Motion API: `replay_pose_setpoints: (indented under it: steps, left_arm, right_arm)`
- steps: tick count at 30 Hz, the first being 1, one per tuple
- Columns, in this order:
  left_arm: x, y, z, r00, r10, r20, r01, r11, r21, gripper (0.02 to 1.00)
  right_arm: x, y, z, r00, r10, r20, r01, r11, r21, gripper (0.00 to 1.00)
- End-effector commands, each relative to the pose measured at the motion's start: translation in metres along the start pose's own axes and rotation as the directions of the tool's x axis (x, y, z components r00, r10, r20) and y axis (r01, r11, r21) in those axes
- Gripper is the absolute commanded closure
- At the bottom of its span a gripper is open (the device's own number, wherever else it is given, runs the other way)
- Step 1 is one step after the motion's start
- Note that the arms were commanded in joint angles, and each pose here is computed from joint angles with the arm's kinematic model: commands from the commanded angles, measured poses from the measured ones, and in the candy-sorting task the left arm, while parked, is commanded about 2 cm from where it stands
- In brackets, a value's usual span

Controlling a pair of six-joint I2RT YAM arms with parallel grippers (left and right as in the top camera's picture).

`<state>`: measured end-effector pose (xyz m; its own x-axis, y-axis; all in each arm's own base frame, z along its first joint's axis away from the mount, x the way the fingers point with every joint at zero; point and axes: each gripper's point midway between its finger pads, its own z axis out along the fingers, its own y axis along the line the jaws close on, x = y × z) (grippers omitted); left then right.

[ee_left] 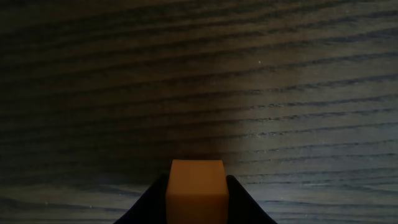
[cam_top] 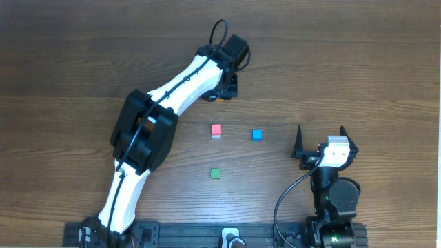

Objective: Stack Cubes

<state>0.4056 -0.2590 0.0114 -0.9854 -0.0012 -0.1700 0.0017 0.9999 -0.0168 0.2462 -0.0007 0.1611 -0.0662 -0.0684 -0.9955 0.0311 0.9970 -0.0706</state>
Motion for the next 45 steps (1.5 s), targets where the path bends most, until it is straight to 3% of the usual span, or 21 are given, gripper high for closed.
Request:
replay_pose_setpoints:
  steps: [1,10,20,30,45]
  left_arm:
    - [-0.003,-0.001,0.002,1.000,-0.007,-0.004,0.007,1.000,0.012,0.790]
    - [-0.010,-0.004,-0.065,0.996,-0.048,0.071,0.043,0.997,0.070,0.910]
    - [0.043,-0.015,-0.155,0.986,-0.074,0.148,0.065,0.996,0.065,0.945]
    - [0.098,-0.001,-0.123,0.987,-0.128,0.092,0.130,0.991,-0.014,0.961]
    - [0.099,0.006,-0.100,0.984,-0.171,0.057,0.173,0.985,-0.017,0.972]
  right_arm:
    - [0.002,0.002,0.000,1.000,-0.005,0.001,0.005,1.000,-0.009,0.009]
    - [0.002,0.002,0.000,1.000,-0.005,0.001,0.005,1.000,-0.009,0.009]
    - [0.002,0.002,0.000,1.000,-0.005,0.001,0.005,1.000,-0.009,0.007]
    - [0.002,0.002,0.000,1.000,-0.005,0.001,0.005,1.000,-0.010,0.009]
    - [0.002,0.002,0.000,1.000,-0.005,0.001,0.005,1.000,-0.010,0.007]
